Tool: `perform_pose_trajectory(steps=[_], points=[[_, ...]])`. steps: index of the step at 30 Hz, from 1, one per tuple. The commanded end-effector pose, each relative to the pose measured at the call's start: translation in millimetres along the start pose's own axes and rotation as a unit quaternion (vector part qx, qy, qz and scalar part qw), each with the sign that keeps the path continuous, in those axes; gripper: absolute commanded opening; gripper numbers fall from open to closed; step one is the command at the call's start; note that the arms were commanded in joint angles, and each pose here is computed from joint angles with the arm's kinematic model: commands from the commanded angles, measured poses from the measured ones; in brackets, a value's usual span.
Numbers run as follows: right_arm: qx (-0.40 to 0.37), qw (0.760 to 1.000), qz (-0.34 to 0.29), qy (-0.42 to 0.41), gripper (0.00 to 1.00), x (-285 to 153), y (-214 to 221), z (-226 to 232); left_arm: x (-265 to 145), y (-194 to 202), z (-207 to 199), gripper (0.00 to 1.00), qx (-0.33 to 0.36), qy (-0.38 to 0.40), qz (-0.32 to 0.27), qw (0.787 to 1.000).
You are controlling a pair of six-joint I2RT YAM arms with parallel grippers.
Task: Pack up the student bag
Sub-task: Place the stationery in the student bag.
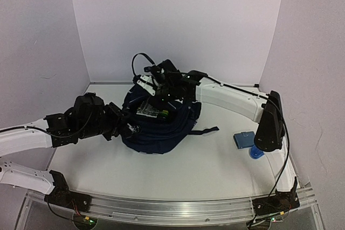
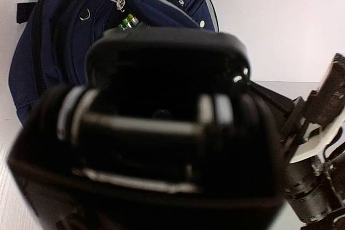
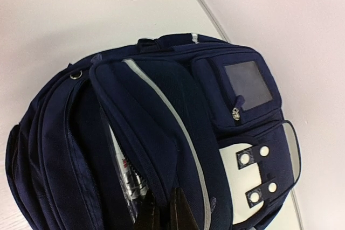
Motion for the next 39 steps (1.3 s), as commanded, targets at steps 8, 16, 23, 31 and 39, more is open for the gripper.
perform_pose_trajectory(steps=[8, 16, 23, 31, 39], points=[[0.135, 0.975, -0.179, 0.007, 0.0, -77.1, -79.3, -42.7, 40.3, 9.3, -55.3, 0.11, 0.001, 0.139, 0.014, 0.99], [0.152, 0.966, -0.204, -0.035, 0.0, -92.5, -85.2, -42.3, 65.9, 7.5, -66.7, 0.1, -0.022, 0.161, -0.002, 0.987], [0.169, 0.954, -0.238, -0.069, 0.0, -119.3, -93.9, -47.3, 77.0, -13.5, -78.8, 0.11, -0.036, 0.167, -0.048, 0.984], [0.198, 0.941, -0.262, -0.088, 0.0, -135.4, -99.8, -55.9, 116.3, -15.6, -89.1, 0.3, -0.03, 0.138, -0.072, 0.987], [0.25, 0.925, -0.272, -0.094, 0.0, -143.3, -94.9, -79.7, 97.9, -23.2, -80.9, 0.41, -0.041, 0.097, -0.118, 0.987]])
Point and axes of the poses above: each gripper's point midway between its finger pads, its own x axis out along the fingers, its own z axis along the line the jaws close on, y = z × x, the point moved 10 cm from there along -x, back along the fingers, and after that the axes turned 3 degrees about -x, right-handed, at the moved point
